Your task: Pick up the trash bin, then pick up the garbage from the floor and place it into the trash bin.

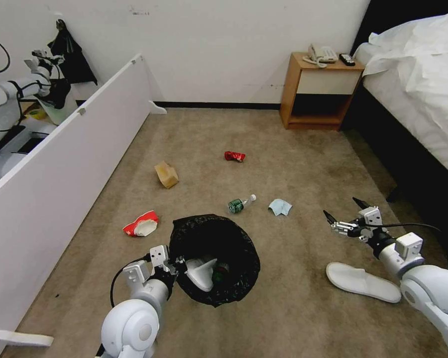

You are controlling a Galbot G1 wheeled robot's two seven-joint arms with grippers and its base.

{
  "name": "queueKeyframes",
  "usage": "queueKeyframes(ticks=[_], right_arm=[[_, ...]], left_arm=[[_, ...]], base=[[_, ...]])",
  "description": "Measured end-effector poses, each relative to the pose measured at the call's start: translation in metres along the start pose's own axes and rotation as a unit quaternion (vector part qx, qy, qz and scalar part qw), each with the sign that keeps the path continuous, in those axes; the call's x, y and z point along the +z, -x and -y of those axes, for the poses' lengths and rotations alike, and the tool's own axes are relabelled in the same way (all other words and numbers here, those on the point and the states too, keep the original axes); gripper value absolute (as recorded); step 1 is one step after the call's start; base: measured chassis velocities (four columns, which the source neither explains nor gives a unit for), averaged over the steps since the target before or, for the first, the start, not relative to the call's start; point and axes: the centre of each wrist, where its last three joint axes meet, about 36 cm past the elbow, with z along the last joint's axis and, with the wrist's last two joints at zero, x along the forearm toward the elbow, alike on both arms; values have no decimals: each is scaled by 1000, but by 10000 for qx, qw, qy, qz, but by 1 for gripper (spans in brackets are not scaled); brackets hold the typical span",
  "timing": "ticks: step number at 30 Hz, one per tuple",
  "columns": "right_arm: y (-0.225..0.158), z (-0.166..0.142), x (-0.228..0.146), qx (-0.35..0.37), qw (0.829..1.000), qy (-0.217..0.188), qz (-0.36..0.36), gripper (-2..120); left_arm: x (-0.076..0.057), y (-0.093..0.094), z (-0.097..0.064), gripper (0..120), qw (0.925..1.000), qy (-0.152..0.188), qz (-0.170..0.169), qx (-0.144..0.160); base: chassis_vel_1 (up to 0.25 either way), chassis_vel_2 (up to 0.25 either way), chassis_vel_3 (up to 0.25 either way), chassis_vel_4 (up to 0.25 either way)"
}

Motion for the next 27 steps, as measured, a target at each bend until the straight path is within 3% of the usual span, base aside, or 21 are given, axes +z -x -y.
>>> queueKeyframes(ticks=[6, 19, 27], right_arm=[[2, -1, 1, 2, 10000, 8, 21, 100], [5, -2, 6, -57, 10000, 44, -3, 100], [9, 11, 16, -82, 9991, -73, -418, 100]], left_arm=[[0, 0, 0, 0, 10000, 3, 4, -3], [1, 2, -1, 0, 10000, -37, -6, -8], [1, 1, -1, 0, 10000, -56, -5, -11]], base=[[-111, 138, 131, -95], [11, -18, -12, 9], [0, 0, 0, 0]])
